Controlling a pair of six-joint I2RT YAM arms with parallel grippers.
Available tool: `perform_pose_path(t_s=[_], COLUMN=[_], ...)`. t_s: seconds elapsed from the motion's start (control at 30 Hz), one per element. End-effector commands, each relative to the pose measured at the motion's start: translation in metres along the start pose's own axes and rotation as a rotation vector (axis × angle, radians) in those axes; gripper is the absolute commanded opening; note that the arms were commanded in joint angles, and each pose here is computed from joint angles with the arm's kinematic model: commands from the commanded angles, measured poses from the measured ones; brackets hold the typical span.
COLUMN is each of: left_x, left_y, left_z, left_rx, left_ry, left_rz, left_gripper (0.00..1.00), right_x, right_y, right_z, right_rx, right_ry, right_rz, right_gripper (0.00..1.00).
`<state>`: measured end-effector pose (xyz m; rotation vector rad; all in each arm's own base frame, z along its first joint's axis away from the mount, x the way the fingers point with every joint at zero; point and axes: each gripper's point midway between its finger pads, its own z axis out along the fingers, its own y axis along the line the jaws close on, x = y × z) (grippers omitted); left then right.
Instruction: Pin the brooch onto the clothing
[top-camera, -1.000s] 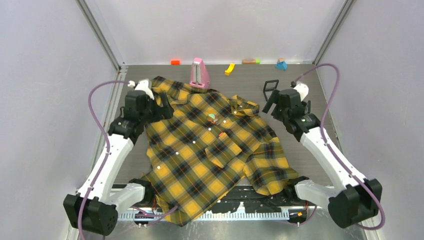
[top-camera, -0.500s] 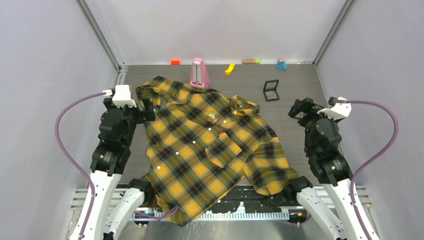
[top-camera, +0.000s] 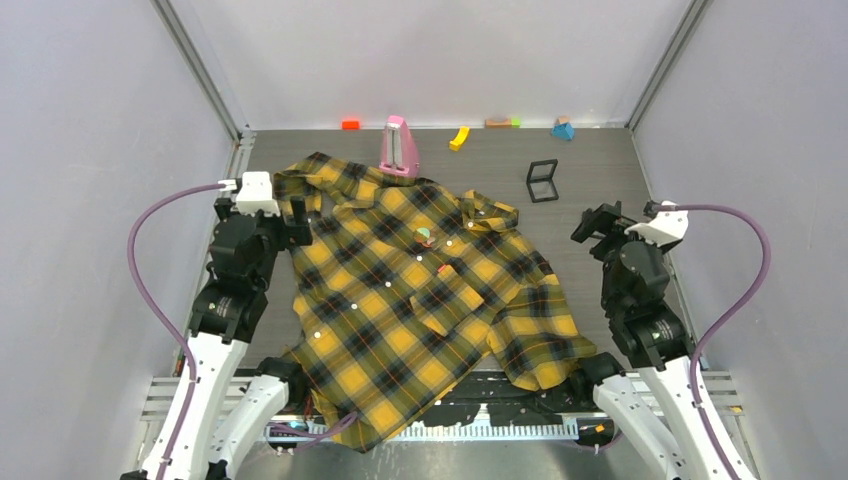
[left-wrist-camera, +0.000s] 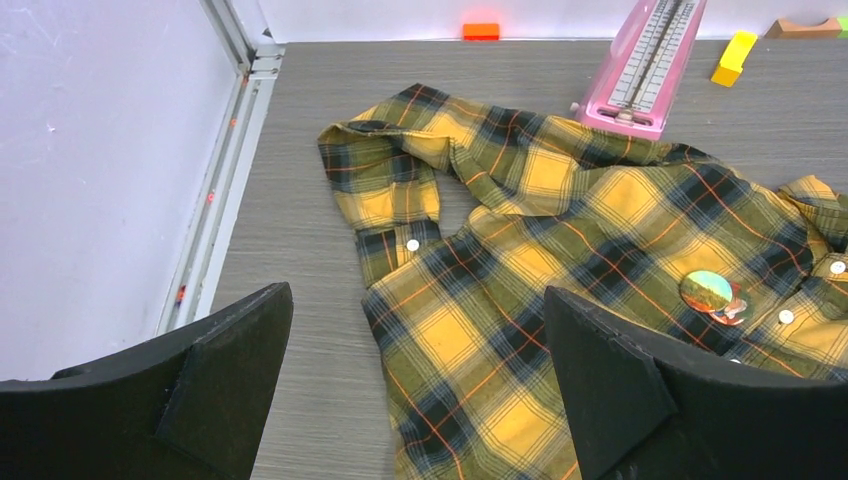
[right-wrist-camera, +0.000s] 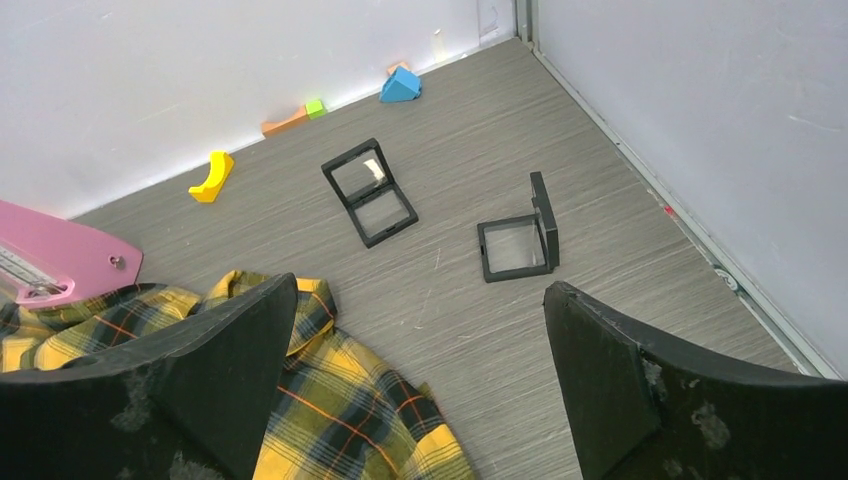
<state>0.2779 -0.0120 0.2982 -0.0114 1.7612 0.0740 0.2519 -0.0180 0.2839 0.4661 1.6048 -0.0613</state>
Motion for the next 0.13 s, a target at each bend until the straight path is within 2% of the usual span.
perform_pose_path(t_s=[0.0, 0.1], left_x=[-0.0165, -0.0168], left_y=[0.0041, 0.0035], left_z=[-0.0003, -0.0004], left_rx=[-0.018, -0.014], left_ry=[-0.061, -0.063], left_rz=[-0.008, -0.008], left_gripper=[1.00, 1.00], right_x=[-0.0189, -0.0203], right_y=[0.0021, 0.0024], right_z=[0.0018, 0.0017], right_rx=[0.009, 0.010], right_ry=[-0.054, -0.052], right_rz=[0.031, 0.032], right_gripper=[0.99, 0.99])
